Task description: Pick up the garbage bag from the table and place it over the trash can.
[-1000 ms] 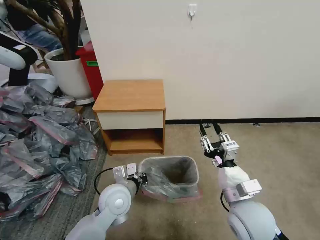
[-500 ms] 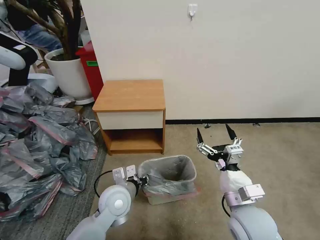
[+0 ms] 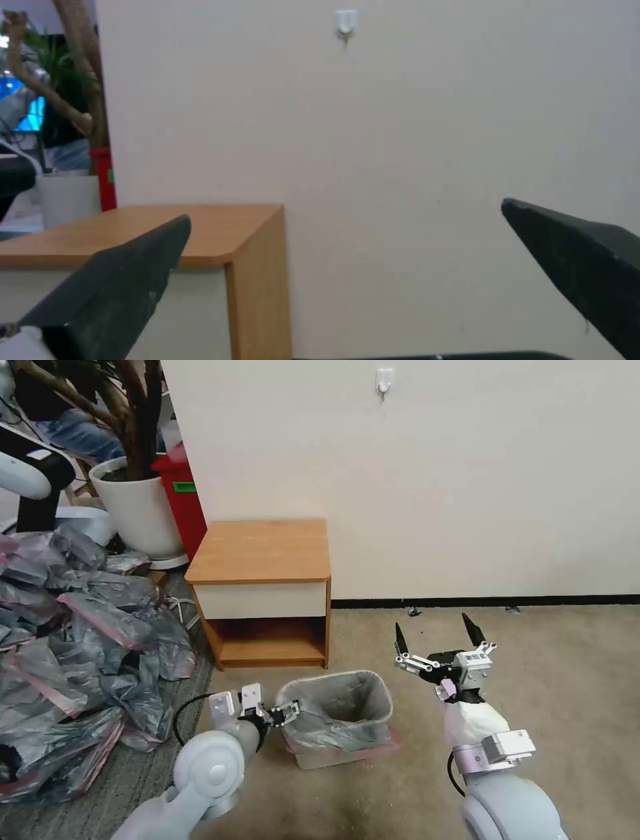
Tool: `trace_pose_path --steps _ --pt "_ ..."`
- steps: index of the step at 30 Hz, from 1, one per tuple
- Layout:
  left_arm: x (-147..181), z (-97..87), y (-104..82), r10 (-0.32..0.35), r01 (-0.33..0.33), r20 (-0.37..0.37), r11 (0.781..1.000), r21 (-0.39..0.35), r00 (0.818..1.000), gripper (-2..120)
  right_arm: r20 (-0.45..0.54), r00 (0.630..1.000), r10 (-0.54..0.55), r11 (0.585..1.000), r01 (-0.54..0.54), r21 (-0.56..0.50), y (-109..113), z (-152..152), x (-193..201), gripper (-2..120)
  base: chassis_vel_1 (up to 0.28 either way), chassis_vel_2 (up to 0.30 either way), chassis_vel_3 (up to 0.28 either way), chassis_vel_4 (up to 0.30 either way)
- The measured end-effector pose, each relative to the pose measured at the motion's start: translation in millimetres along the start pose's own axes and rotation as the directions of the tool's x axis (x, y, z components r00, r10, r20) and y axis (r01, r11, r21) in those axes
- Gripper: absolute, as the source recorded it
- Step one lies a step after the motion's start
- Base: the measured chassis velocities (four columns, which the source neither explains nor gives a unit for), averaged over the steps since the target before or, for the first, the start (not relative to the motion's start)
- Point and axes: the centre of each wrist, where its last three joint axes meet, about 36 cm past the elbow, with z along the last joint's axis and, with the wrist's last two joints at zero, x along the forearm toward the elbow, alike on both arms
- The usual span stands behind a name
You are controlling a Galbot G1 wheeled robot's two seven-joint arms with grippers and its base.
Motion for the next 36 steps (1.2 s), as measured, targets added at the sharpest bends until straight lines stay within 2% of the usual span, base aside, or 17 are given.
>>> trace_pose_path --steps 2,4,5,7,8,9,11,12,13,15,16,20,23,28,36 --pt "8.2 -0.4 10.5 0.011 -0.002 0.149 0.998 -0.063 0.989 100 0.007 1.000 0.022 0.999 -0.022 0.025 -6.3 0.5 2.3 108 0.000 0.000 0.000 0.000" --pt "8.2 -0.4 10.5 0.011 -0.002 0.149 0.998 -0.063 0.989 100 0.007 1.000 0.022 0.999 -0.022 0.025 -6.3 0.5 2.3 108 0.000 0.000 0.000 0.000" --pt "16.0 6.2 22.8 0.022 0.016 0.293 0.992 -0.125 0.956 100 0.024 0.999 0.031 0.998 -0.032 0.048 -8.5 3.0 7.5 103 0.000 0.000 0.000 0.000" --pt "24.8 17.2 34.5 0.042 0.050 0.438 0.979 -0.196 0.898 100 0.035 0.999 0.039 0.996 -0.041 0.076 -7.9 6.4 15.0 101 0.000 0.000 0.000 0.000" --pt "28.8 22.9 37.8 0.047 0.070 0.483 0.972 -0.222 0.874 100 0.038 0.998 0.043 0.994 -0.047 0.101 -7.6 9.2 18.8 100 0.000 0.000 0.000 0.000" --pt "28.8 22.9 37.8 0.047 0.070 0.483 0.972 -0.222 0.874 100 0.038 0.998 0.043 0.994 -0.047 0.101 -7.6 9.2 18.8 100 0.000 0.000 0.000 0.000" --pt "36.4 34.4 42.9 0.042 0.113 0.552 0.963 -0.245 0.833 100 0.037 0.998 0.047 0.987 -0.052 0.155 -7.7 15.9 24.1 100 0.000 0.000 0.000 0.000" --pt "39.2 39.4 44.8 0.031 0.136 0.569 0.959 -0.248 0.821 100 0.025 0.999 0.044 0.984 -0.047 0.170 -7.6 19.2 26.4 100 0.000 0.000 0.000 0.000" --pt "39.2 39.4 44.8 0.031 0.136 0.569 0.959 -0.248 0.821 100 0.025 0.999 0.044 0.984 -0.047 0.170 -7.6 19.2 26.4 100 0.000 0.000 0.000 0.000" --pt "42.9 52.3 51.3 0.011 0.180 0.600 0.950 -0.256 0.800 100 -0.029 0.999 0.028 0.985 -0.023 0.174 -6.5 27.1 30.9 100 0.000 0.000 0.000 0.000" --pt "42.9 52.3 51.3 0.011 0.180 0.600 0.950 -0.256 0.800 100 -0.029 0.999 0.028 0.985 -0.023 0.174 -6.5 27.1 30.9 100 0.000 0.000 0.000 0.000" --pt "41.3 73.3 61.9 -0.010 0.222 0.617 0.937 -0.268 0.787 100 -0.184 0.983 0.009 0.992 0.013 0.123 -3.1 49.6 36.8 100 0.000 0.000 0.000 0.000" --pt "39.2 82.9 63.6 -0.027 0.233 0.614 0.938 -0.258 0.789 100 -0.228 0.974 -0.001 0.993 0.027 0.111 -3.8 63.3 39.6 100 0.000 0.000 0.000 0.000" --pt "33.7 97.8 66.0 -0.029 0.240 0.610 0.933 -0.267 0.792 100 -0.263 0.965 -0.008 0.995 0.032 0.089 -2.6 71.6 42.1 100 0.000 0.000 0.000 0.000" --pt "32.5 101.0 64.4 -0.028 0.234 0.606 0.936 -0.264 0.795 100 -0.260 0.966 -0.003 0.996 0.027 0.089 -3.1 70.7 40.5 100 0.000 0.000 0.000 0.000"
